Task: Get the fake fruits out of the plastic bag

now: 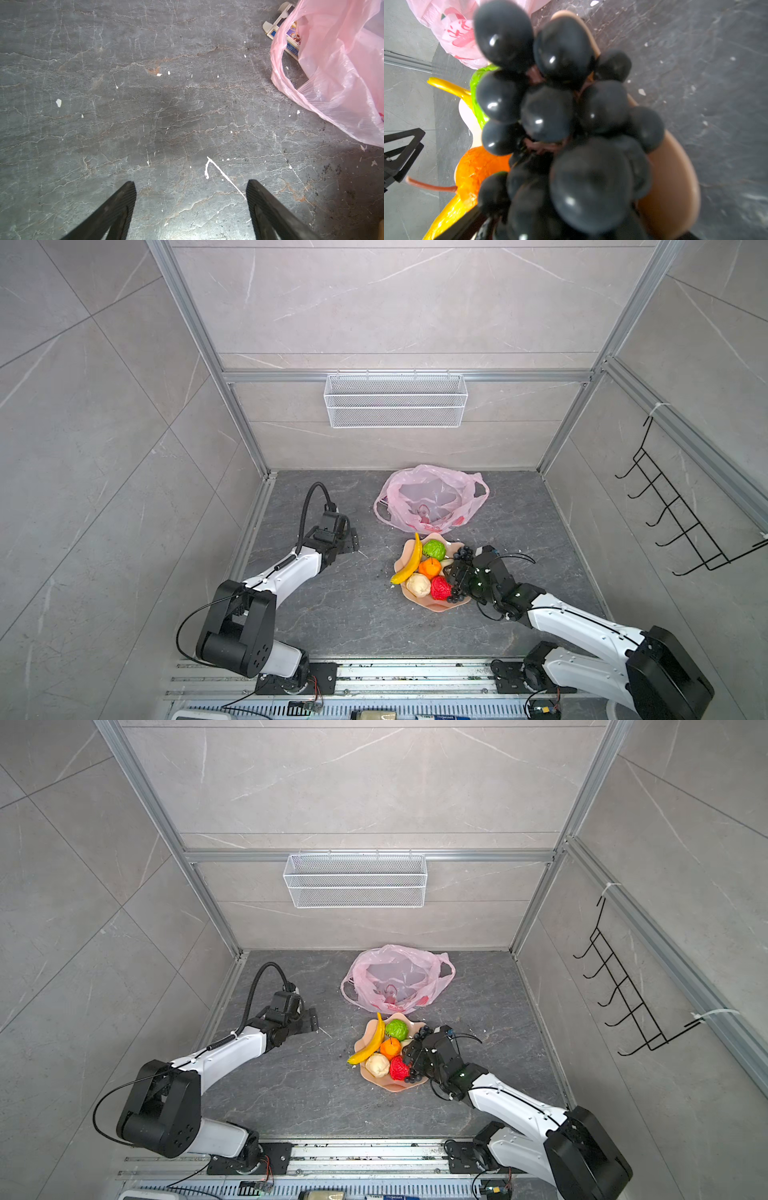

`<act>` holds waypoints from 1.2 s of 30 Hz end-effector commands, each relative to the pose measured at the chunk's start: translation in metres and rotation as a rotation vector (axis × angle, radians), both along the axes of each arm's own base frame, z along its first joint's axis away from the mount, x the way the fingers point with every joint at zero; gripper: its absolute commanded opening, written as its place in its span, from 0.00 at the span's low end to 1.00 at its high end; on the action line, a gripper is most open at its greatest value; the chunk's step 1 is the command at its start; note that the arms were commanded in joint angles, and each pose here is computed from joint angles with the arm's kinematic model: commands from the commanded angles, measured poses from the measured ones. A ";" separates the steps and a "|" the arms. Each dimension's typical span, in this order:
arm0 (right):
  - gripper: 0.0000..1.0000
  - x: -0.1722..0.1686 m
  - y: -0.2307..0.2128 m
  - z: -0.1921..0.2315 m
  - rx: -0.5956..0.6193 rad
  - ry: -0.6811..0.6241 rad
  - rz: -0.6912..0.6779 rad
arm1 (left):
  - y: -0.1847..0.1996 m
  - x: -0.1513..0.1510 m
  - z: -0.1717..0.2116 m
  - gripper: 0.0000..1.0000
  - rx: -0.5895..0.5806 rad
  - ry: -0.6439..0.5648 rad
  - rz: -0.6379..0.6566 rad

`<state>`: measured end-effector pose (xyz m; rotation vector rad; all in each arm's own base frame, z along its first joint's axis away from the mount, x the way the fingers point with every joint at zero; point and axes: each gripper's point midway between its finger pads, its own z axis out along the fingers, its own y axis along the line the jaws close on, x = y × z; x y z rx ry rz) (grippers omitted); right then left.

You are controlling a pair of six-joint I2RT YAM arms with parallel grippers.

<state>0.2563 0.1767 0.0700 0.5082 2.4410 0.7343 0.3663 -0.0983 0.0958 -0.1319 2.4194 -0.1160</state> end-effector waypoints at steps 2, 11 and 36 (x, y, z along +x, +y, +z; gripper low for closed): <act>1.00 0.016 0.022 0.015 0.039 -0.058 0.046 | 0.006 0.005 0.017 0.86 -0.026 -0.065 0.036; 1.00 0.027 0.050 0.017 0.008 -0.071 0.099 | 0.010 0.004 0.016 0.86 -0.023 -0.065 0.046; 1.00 0.020 0.051 0.014 -0.106 -0.062 0.114 | 0.017 0.004 0.015 0.86 -0.018 -0.076 0.068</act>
